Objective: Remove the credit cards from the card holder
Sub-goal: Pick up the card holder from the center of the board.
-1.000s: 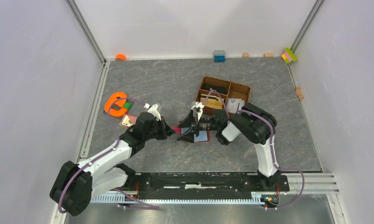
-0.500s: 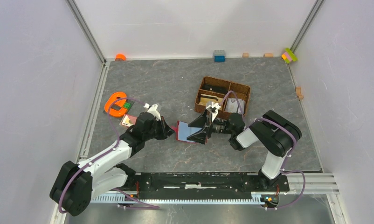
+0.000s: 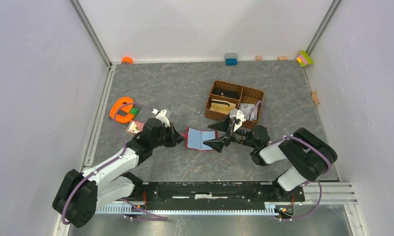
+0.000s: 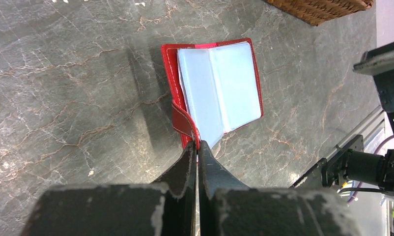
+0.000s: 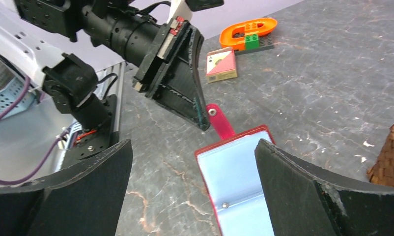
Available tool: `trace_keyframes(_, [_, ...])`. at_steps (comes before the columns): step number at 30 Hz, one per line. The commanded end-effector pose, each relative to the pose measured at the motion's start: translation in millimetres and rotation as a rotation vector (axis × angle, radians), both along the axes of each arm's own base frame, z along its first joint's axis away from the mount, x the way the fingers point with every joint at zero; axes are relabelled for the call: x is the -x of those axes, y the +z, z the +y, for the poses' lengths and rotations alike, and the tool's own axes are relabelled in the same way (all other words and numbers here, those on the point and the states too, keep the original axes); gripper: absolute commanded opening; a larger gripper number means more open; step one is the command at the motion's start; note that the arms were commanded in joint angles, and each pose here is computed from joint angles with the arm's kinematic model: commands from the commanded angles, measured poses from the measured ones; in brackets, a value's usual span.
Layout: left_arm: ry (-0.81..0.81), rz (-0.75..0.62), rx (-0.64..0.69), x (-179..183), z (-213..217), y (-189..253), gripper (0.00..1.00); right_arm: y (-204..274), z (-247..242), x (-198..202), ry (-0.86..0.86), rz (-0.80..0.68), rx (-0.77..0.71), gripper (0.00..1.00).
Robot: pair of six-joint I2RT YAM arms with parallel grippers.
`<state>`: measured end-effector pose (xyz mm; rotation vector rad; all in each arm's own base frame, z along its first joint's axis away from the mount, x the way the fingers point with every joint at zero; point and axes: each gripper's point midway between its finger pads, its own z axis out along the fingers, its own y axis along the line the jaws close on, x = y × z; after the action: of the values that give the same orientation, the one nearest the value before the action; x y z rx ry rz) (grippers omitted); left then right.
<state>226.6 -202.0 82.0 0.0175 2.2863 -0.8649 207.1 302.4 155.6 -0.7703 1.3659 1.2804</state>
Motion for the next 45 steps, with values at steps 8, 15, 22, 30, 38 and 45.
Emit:
trace_keyframes(8, [-0.021, -0.036, 0.058, -3, -8, 13, 0.02, 31, -24, -50, -0.309, -0.117, -0.025, 0.98])
trace_keyframes(15, [-0.067, -0.050, 0.104, 0, -17, 19, 0.02, -15, -48, -91, -0.554, 0.134, 0.246, 0.98])
trace_keyframes(22, [-0.076, -0.054, 0.116, 2, -18, 21, 0.02, -35, -74, -83, -0.665, 0.258, 0.282, 0.98])
trace_keyframes(30, [-0.101, -0.042, 0.125, 3, -22, 19, 0.02, -76, -80, -64, -0.631, 0.405, 0.422, 0.98])
trace_keyframes(38, [-0.105, -0.009, 0.099, 1, -24, 8, 0.07, -93, -91, -62, -0.687, 0.500, 0.373, 0.98])
trace_keyframes(45, [-0.090, -0.004, 0.086, -1, -22, 5, 0.20, -98, -86, -62, -0.654, 0.504, 0.363, 0.93])
